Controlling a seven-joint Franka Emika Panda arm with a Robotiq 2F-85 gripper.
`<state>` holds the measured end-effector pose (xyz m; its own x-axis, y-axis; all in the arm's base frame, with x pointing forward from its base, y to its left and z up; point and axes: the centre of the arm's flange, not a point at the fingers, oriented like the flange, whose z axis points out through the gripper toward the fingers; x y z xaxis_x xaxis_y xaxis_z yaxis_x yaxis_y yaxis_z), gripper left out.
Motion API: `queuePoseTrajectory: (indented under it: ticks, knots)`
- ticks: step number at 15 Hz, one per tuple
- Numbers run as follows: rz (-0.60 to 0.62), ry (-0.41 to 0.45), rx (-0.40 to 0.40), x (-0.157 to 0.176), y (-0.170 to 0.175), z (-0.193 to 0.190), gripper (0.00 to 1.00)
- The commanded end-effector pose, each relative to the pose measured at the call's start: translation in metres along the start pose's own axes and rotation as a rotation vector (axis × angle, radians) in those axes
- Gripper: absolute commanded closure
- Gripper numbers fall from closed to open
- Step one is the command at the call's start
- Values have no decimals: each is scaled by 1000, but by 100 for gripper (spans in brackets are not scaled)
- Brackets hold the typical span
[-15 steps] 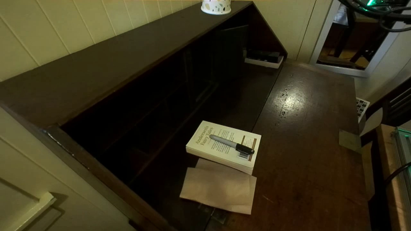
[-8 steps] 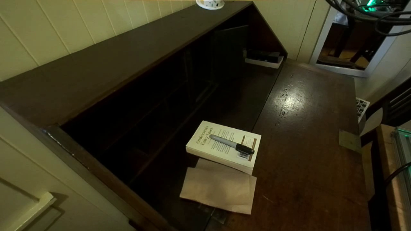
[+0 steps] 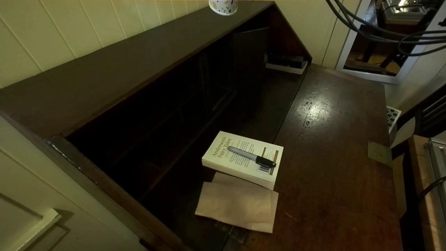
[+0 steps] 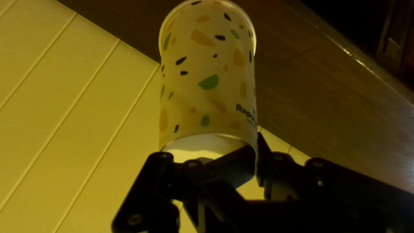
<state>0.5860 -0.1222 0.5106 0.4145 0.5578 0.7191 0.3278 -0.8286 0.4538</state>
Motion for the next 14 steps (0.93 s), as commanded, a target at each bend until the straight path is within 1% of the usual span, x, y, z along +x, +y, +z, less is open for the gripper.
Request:
queuePoseTrajectory:
  ticks: [1, 5, 8, 12, 14]
  knots:
    - [-28, 51, -62, -12, -10, 28, 99]
    - [-37, 110, -107, -28, -13, 44, 99]
    - [-37, 132, -135, -40, -15, 57, 99]
    - [-10, 164, -141, -48, -24, 72, 99]
    - [-7, 191, -155, -46, -29, 78, 99]
